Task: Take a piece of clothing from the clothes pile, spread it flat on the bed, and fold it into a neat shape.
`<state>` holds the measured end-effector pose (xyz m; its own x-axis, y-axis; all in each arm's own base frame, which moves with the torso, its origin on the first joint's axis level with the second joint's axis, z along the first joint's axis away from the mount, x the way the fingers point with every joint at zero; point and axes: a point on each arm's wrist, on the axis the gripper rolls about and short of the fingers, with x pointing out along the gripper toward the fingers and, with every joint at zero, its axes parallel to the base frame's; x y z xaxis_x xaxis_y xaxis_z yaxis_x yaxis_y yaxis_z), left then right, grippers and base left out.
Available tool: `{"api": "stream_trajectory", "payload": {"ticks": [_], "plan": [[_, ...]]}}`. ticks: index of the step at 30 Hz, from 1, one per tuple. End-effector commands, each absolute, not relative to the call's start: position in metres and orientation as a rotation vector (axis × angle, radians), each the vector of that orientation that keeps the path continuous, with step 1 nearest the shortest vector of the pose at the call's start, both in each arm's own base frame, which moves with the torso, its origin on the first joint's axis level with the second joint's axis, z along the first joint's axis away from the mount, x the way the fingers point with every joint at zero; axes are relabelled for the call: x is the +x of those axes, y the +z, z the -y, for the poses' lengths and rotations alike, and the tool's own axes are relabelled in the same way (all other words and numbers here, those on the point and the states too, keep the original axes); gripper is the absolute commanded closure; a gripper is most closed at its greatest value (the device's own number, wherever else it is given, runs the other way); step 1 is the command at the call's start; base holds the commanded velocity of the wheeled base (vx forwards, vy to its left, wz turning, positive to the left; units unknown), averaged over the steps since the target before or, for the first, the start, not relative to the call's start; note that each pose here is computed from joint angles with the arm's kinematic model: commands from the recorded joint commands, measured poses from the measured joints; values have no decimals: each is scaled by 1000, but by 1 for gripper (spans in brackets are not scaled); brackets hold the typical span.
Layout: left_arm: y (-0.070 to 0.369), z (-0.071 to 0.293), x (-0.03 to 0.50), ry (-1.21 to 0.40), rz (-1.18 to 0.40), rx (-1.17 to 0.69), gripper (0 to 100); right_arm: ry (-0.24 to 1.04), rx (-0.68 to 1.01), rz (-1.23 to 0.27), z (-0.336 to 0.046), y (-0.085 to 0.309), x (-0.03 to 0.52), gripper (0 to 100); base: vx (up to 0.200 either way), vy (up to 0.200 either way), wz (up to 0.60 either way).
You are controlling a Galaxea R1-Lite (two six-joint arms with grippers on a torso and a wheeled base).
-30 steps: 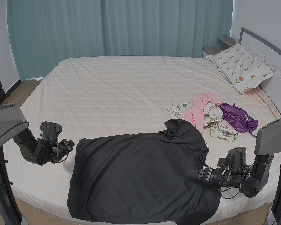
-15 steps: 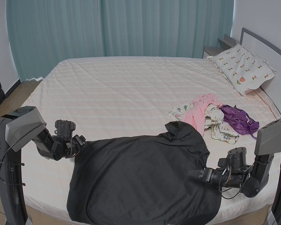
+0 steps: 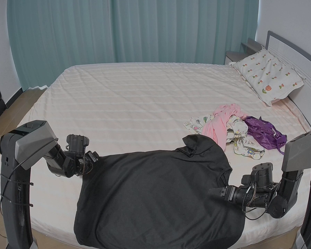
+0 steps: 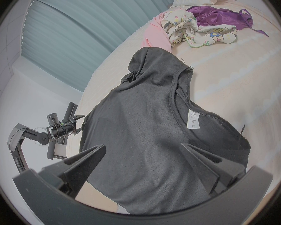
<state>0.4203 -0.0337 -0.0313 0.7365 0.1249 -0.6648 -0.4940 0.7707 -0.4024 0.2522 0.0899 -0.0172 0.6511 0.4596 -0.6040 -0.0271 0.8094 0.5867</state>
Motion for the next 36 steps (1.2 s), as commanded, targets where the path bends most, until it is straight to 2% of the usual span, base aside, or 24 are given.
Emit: {"api": "stream_trajectory", "payload": {"ticks": [1, 7, 17, 18, 27, 36], "plan": [[-33, 33, 422, 366, -658, -608, 0, 290, 584, -832, -90, -18, 251, 0, 0, 0, 0], [-31, 36, 422, 343, -660, -667, 0, 286, 639, -806, -91, -15, 252, 0, 0, 0, 0], [-25, 36, 421, 328, -656, -687, 0, 294, 639, -789, -91, -20, 250, 0, 0, 0, 0], [-25, 36, 421, 329, -658, -687, 100, 295, 639, -786, -91, -20, 250, 0, 0, 0, 0], [-24, 25, 424, 357, -637, -689, 100, 312, 649, -728, -93, -13, 262, 0, 0, 0, 0], [-17, -3, 429, 416, -522, -711, 100, 286, 676, -604, -94, 2, 330, 0, 0, 0, 0]]}}
